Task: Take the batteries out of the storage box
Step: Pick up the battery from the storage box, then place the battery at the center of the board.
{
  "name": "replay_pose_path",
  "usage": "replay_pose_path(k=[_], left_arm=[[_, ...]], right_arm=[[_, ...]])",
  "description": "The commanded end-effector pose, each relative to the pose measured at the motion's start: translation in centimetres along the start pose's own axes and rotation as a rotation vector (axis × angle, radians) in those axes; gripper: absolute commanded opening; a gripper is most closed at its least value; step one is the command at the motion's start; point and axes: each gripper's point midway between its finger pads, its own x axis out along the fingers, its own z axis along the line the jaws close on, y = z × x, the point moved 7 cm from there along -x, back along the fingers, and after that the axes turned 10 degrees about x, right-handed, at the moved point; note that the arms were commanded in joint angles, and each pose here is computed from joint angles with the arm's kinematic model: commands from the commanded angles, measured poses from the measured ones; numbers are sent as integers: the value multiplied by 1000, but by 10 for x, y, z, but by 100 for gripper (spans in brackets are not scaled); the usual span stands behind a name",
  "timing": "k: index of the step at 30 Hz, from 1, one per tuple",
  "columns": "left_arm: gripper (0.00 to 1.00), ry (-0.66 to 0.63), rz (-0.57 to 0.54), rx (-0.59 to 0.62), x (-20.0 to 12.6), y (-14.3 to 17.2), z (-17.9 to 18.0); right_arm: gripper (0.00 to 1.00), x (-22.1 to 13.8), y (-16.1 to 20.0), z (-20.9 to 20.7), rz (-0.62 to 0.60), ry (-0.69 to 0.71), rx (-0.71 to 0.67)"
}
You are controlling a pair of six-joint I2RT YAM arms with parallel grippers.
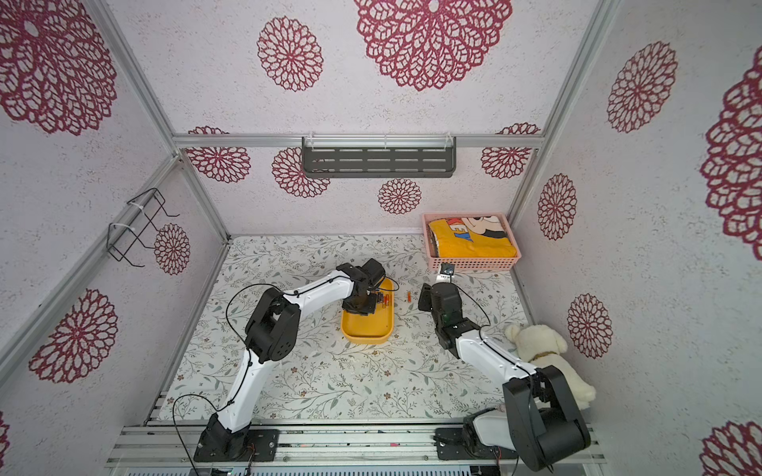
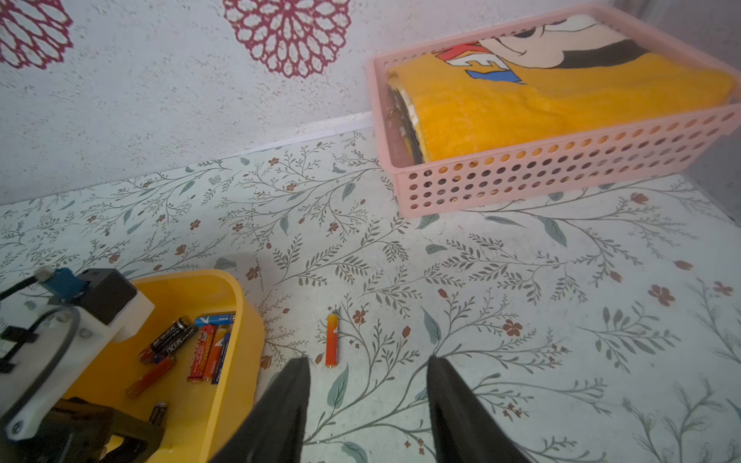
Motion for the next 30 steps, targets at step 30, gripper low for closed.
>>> replay_pose_path(k=[30], left_arm=[[1,0,-176,-220,-51,-25,145]], right_arm=[[62,-5,5,120,124,-459,-184]])
